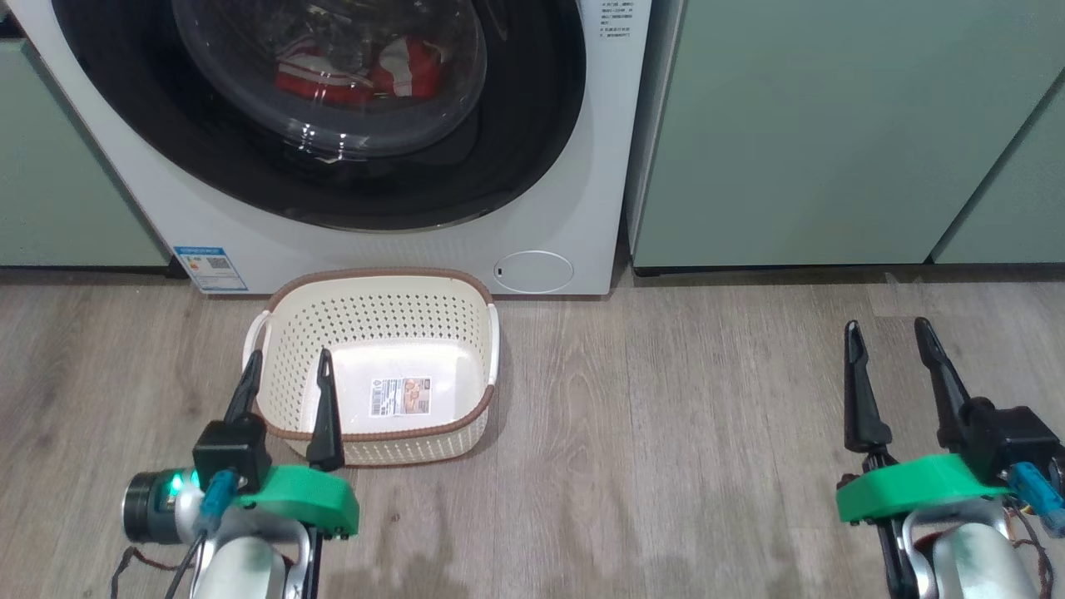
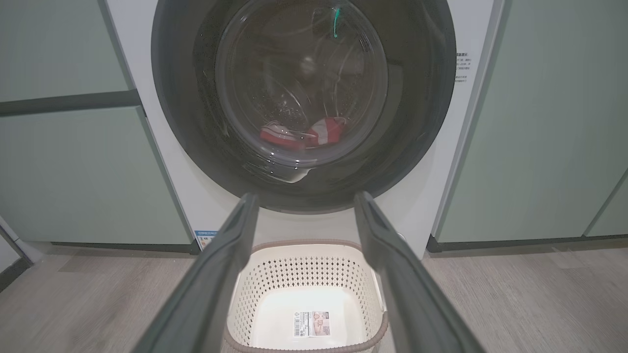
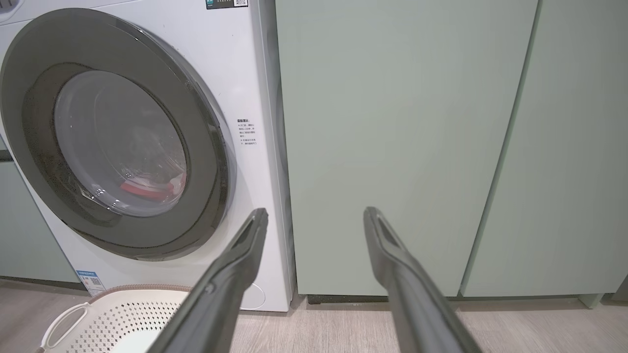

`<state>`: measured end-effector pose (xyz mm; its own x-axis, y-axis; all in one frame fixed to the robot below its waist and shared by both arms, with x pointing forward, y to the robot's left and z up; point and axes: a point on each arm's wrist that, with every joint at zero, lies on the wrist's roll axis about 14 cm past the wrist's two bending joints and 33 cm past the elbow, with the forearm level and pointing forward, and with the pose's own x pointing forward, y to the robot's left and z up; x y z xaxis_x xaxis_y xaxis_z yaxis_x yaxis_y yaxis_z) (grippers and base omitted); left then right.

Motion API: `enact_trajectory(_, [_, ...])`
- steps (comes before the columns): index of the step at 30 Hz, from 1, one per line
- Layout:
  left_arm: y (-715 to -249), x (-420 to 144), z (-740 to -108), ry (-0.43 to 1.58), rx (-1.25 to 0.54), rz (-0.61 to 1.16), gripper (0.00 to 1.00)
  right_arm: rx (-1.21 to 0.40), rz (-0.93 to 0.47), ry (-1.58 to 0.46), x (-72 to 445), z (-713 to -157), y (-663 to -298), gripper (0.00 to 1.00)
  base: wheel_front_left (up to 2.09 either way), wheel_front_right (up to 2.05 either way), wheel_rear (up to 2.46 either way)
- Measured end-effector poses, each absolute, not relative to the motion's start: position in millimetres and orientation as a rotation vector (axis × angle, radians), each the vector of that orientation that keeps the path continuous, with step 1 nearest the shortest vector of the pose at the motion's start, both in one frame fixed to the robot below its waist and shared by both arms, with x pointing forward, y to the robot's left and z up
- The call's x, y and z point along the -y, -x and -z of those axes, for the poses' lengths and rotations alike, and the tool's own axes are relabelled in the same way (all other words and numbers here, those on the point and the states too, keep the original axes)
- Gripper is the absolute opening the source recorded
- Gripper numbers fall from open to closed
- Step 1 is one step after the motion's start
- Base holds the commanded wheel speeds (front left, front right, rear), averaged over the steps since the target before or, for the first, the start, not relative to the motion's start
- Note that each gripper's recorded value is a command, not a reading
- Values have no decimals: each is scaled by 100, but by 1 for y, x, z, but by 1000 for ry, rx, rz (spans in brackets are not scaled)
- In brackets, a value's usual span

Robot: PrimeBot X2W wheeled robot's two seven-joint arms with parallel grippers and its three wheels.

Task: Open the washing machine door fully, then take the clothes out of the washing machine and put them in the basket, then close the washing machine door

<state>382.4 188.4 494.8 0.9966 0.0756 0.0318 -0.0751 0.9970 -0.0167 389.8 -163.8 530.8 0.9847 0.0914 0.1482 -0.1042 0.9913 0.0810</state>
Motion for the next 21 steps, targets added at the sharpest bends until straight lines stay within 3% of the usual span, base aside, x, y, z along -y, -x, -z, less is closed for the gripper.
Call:
enact_trajectory(8, [-382, -189, -494, 12, 31, -76, 100, 145, -107, -83, 161, -531, -390, 100, 0, 0, 0])
enact_trajectory(9, [-382, -189, -494, 12, 31, -76, 100, 145, -107, -83, 161, -531, -390, 80, 0, 0, 0])
enact_trajectory(10, [-382, -189, -494, 13, 30, -73, 100, 144, -108, -84, 161, -531, -390, 50, 0, 0, 0])
enact_trajectory(11, [-382, -189, -494, 14, 30, -74, 100, 143, -109, -84, 160, -530, -390, 29, 0, 0, 0])
enact_trajectory(12, [-382, -189, -494, 14, 30, -75, 100, 142, -109, -84, 160, -530, -391, 0, 0, 0, 0])
enact_trajectory(16, [-383, -190, -494, 17, 31, -74, 100, 123, -100, -137, 161, -524, -392, 0, 0, 0, 0])
enact_trajectory(21, [-381, -192, -491, 33, 21, -81, 100, 102, -2, -437, 182, -513, -404, 0, 0, 0, 0])
